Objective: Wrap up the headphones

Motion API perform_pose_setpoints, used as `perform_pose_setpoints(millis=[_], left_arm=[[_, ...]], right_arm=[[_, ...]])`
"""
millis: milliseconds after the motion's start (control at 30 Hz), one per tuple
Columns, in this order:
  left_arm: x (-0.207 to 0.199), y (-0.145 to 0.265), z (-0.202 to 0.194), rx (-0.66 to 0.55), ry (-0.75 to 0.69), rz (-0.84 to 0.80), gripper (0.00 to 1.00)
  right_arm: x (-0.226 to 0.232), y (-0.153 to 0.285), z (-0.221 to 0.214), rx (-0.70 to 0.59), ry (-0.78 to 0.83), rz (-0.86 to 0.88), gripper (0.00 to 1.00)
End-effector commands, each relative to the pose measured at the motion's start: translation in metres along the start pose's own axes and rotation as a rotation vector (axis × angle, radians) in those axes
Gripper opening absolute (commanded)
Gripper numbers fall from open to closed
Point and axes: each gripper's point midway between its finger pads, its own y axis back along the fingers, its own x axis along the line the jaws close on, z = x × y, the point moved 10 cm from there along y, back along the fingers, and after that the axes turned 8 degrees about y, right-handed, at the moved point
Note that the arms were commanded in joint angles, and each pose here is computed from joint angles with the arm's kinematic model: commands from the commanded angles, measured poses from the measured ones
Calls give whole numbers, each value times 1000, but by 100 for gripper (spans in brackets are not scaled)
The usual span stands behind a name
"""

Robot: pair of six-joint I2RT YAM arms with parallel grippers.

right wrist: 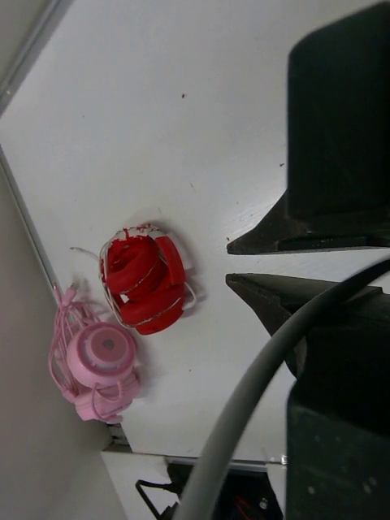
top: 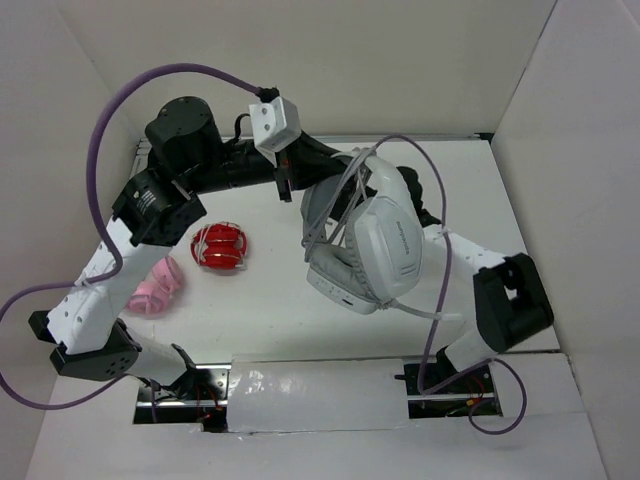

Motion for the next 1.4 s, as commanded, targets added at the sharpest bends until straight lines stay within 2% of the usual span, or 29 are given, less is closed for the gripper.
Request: perform_pose_setpoints(millis=[0,133,167,200,267,367,400,433,500,567,600,633,667,700,767,800,867,900,967,1000,1067,1167,1300,1367], left_arm=[[-3,1,34,-154,22,81,0],[4,11,53,-221,-1,232,0],[4,14,59,-240,-12,250,0],[6,14,61,-251,-22,268,0],[13,15,63,-270,-20,351,0],[32,7,58,-280,-49,495,0],[38,3,55,-278,-54,525,0],[52,4,54,-292,-63,648,0],[73,-10,35,-219,-63,703,0],[103,-9,20,-173,-28,771,0],[113,-9,13,-161,5,795,0],[137,-4,-2,-134,51,863,0],[150,0,-9,-132,93,917,0],[169,11,-17,-115,112,977,0],[195,14,-41,-65,167,1045,0],[209,21,-51,-45,184,1093,0],[232,25,-78,16,220,1188,0],[241,24,-98,61,235,1214,0],[251,25,-125,121,228,1281,0],[254,25,-135,143,226,1297,0],[257,25,-159,204,244,1319,0],[257,25,-189,280,303,1313,0],[244,18,-219,367,378,1197,0],[230,11,-234,404,377,1138,0]], right_arm=[[-4,-24,0,-109,-29,-43,23],[7,-40,-40,-72,-125,-32,22],[8,-44,-51,-74,-137,-27,19],[12,-43,-63,-58,-163,-8,9],[22,-45,-73,-73,-194,23,0],[43,-33,-83,-108,-224,9,0],[50,-25,-96,-83,-265,-34,0],[59,-21,-94,-77,-277,-42,0],[75,-6,-103,-53,-326,-132,0],[96,6,-119,10,-385,-182,0],[97,11,-109,-13,-382,-262,0],[105,17,-120,71,-436,-334,0],[108,23,-123,101,-457,-389,0],[110,30,-110,66,-427,-427,0],[126,40,-112,134,-413,-465,0],[127,51,-103,134,-399,-553,0],[136,56,-78,93,-381,-588,0],[136,65,-82,157,-373,-680,0],[141,70,-53,121,-341,-710,0],[141,79,-54,177,-316,-782,0],[146,85,-29,181,-260,-796,0],[142,93,-2,178,-150,-866,0],[130,96,39,158,28,-931,0],[123,98,74,146,148,-914,0]])
